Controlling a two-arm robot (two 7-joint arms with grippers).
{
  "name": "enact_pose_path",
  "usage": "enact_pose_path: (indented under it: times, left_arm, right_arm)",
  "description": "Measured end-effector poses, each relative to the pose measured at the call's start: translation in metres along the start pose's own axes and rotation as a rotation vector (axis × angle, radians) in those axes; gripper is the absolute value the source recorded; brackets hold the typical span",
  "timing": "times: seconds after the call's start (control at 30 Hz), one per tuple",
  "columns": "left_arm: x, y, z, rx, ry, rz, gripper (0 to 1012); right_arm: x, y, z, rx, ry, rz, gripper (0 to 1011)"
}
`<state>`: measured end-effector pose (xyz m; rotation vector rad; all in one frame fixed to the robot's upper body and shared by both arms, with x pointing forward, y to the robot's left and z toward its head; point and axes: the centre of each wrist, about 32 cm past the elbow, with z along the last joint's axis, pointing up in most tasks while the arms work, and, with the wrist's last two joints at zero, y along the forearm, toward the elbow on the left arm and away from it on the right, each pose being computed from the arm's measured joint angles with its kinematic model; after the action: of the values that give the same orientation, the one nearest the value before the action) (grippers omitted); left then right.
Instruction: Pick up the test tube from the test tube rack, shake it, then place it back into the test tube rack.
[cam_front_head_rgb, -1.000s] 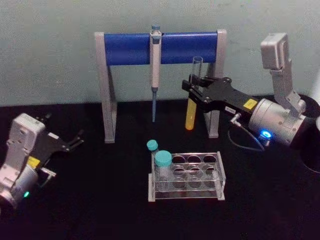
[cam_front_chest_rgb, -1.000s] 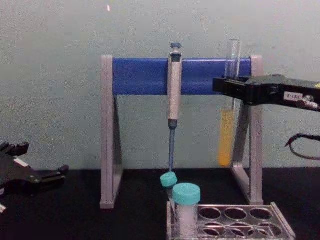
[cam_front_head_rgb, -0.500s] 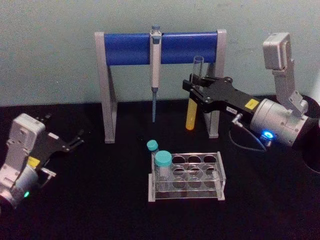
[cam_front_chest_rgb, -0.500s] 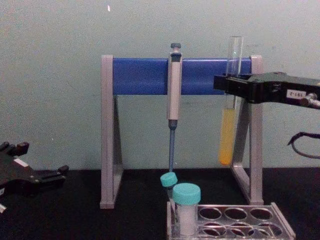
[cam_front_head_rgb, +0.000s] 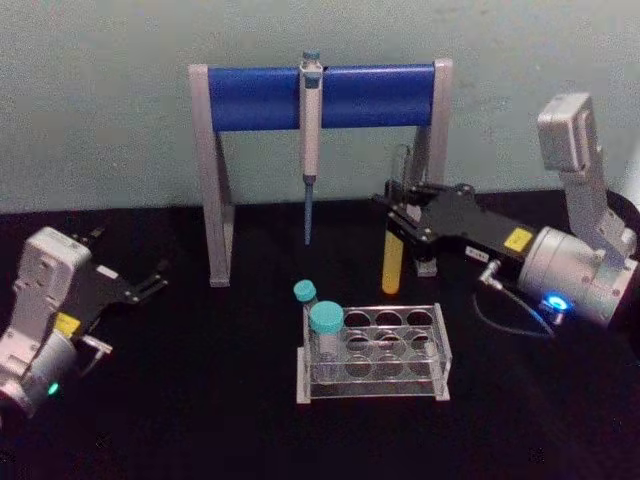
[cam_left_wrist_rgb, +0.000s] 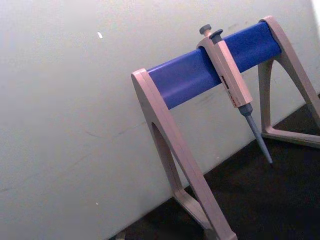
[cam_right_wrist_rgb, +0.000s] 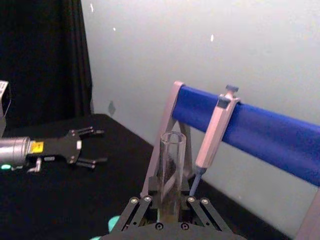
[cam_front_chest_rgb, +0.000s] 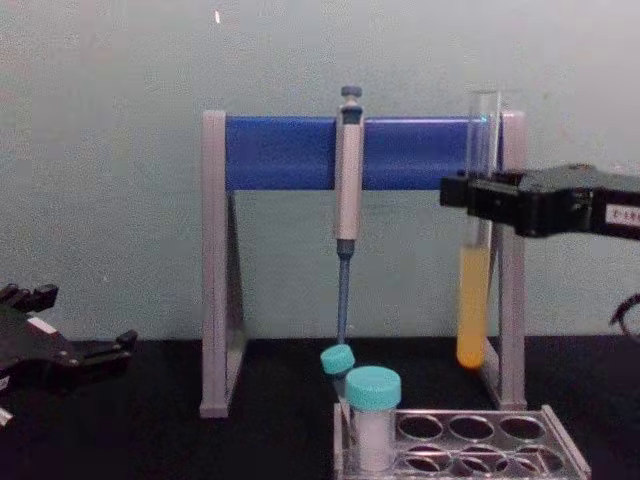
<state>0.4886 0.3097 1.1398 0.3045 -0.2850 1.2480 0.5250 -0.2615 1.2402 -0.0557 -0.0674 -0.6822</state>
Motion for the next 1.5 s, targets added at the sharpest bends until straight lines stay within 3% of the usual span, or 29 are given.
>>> enact_pose_path:
  times: [0.53,1.5]
  left_arm:
    - [0.0000,0.0000,0.0000,0.000,0.000,0.000,1010]
    - [0.0000,0.0000,0.0000,0.000,0.000,0.000,1010]
  right_arm:
    - [-0.007,-0.007,-0.025,-0.025,0.033,-0.012,233]
    - [-0.010,-0.004,-0.044,-0.072,0.079,-0.012,233]
